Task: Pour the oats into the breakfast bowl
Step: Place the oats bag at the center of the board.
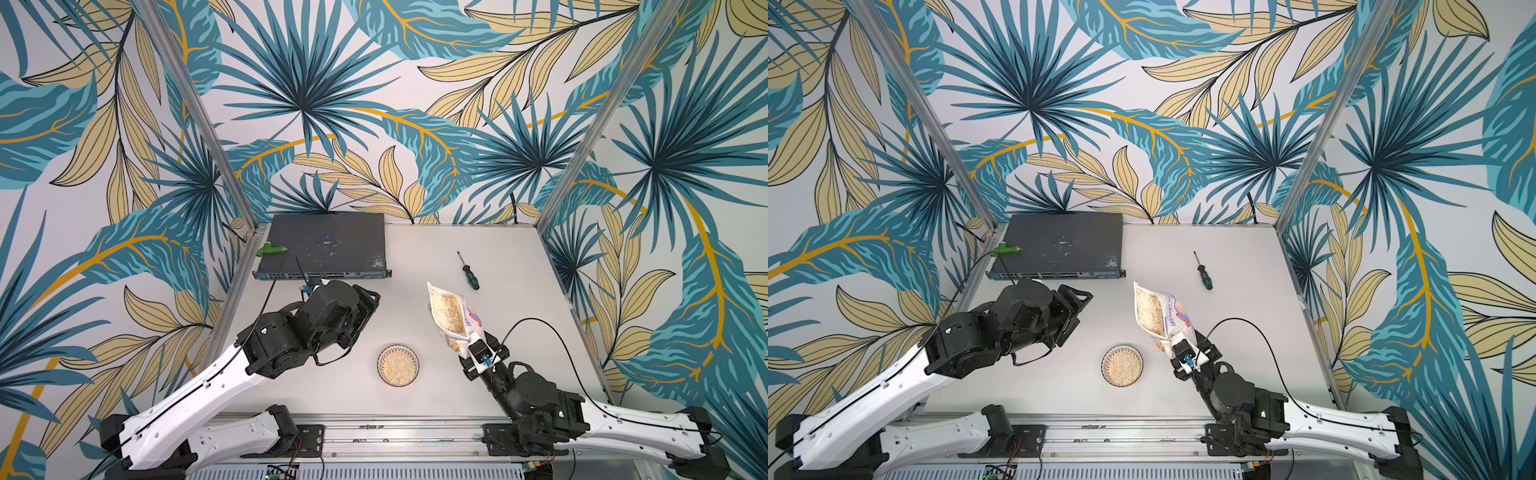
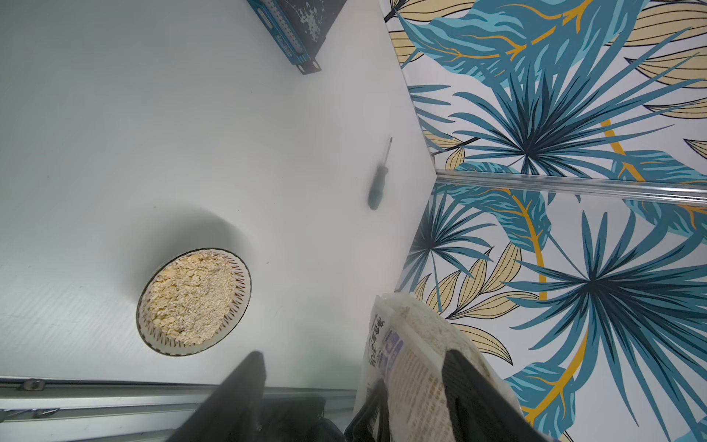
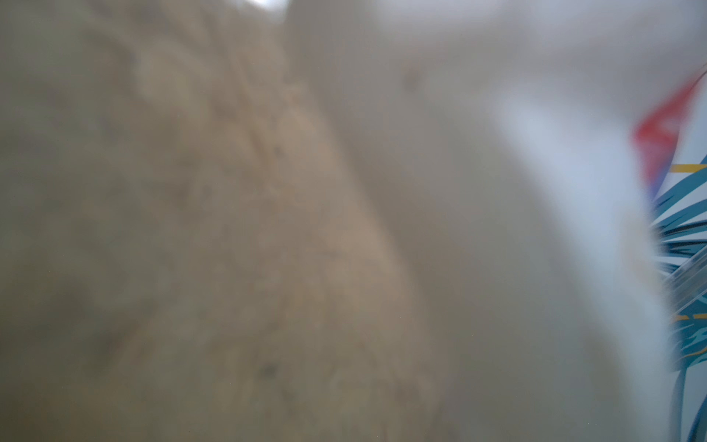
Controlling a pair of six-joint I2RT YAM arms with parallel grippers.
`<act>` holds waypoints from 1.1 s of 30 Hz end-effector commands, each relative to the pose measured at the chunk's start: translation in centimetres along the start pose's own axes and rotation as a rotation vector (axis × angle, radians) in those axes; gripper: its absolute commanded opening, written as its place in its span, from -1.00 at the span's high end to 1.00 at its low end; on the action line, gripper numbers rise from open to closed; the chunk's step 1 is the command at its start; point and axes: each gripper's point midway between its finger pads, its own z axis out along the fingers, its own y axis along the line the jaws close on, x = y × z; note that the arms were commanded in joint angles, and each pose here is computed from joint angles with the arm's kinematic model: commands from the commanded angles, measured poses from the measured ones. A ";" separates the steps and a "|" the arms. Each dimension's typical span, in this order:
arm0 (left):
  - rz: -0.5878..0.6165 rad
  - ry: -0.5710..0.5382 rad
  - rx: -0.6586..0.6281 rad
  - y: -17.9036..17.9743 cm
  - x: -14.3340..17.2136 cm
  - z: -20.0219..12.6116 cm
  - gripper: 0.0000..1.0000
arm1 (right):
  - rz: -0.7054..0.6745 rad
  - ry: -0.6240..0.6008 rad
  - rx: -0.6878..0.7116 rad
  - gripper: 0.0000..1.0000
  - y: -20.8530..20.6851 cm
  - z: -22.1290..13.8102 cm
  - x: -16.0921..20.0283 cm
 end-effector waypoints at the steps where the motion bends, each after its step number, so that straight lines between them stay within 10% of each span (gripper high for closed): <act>1: 0.019 0.009 -0.010 0.5 0.1 0.1 -0.53 | 0.446 -0.247 0.074 1.00 -3.8 -1.3 -5.1; 17: 0.016 0.068 -0.044 1.9 1.4 1.5 -0.54 | 0.751 -0.145 0.203 1.00 -4.7 2.6 2.2; 33: 0.167 0.059 -0.104 6.0 1.1 2.5 -0.68 | 0.736 0.074 0.129 1.00 -1.4 10.2 10.5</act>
